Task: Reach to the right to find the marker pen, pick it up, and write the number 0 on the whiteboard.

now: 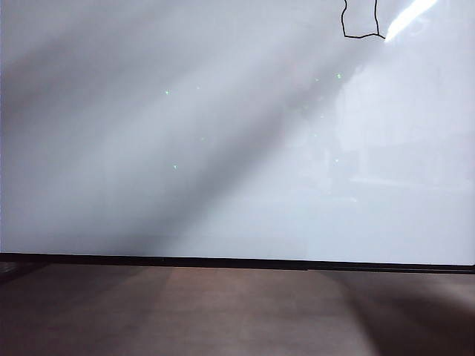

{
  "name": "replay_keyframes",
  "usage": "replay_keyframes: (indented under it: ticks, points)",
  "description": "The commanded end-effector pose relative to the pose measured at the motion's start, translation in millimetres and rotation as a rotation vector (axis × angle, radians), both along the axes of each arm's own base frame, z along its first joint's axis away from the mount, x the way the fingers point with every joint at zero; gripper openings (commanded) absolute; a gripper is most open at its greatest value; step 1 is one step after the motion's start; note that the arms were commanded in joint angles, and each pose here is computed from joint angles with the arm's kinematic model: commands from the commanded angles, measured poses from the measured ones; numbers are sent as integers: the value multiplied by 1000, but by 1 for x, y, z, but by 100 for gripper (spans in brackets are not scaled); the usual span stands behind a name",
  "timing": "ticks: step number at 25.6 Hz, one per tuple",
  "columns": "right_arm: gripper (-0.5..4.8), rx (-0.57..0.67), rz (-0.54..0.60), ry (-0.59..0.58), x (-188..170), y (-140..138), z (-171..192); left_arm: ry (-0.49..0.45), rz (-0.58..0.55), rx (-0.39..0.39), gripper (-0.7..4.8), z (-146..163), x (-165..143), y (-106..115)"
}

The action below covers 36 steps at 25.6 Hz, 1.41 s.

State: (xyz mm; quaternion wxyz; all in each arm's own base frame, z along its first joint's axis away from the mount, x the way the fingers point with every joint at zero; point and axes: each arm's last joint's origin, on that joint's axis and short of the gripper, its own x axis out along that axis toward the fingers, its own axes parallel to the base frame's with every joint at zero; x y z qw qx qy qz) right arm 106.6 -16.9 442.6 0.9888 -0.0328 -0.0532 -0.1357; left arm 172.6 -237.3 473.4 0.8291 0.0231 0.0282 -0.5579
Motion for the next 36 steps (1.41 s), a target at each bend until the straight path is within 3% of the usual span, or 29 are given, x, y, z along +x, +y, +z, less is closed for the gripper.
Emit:
replay_keyframes:
  ticks: [1,8,11,16,21,25,28,31,36]
  points:
    - [-5,99,15,9,21,-5,-26,4,7,11,-5,0,-1,2]
    - [-5,236,-34,130,78,-34,-80,16,4,57,-5,-4,-1,2]
    - [-5,236,-40,168,99,-54,-92,18,-1,66,-5,-9,1,-1]
    - [-5,249,20,184,138,-83,-118,67,-1,130,-5,-43,15,-19]
    - [-5,254,-12,194,147,-88,-127,78,43,147,-5,-57,20,-23]
    - [-5,203,72,91,111,-63,-90,-48,341,121,-5,-19,-5,25]
    - [-5,151,157,32,75,-32,-67,-80,433,44,-6,12,-32,94]
    - [-5,145,285,25,38,-1,-58,-72,491,0,-5,24,-71,166]
    - [-5,142,387,-4,15,17,-63,-73,598,-56,-6,11,-117,208]
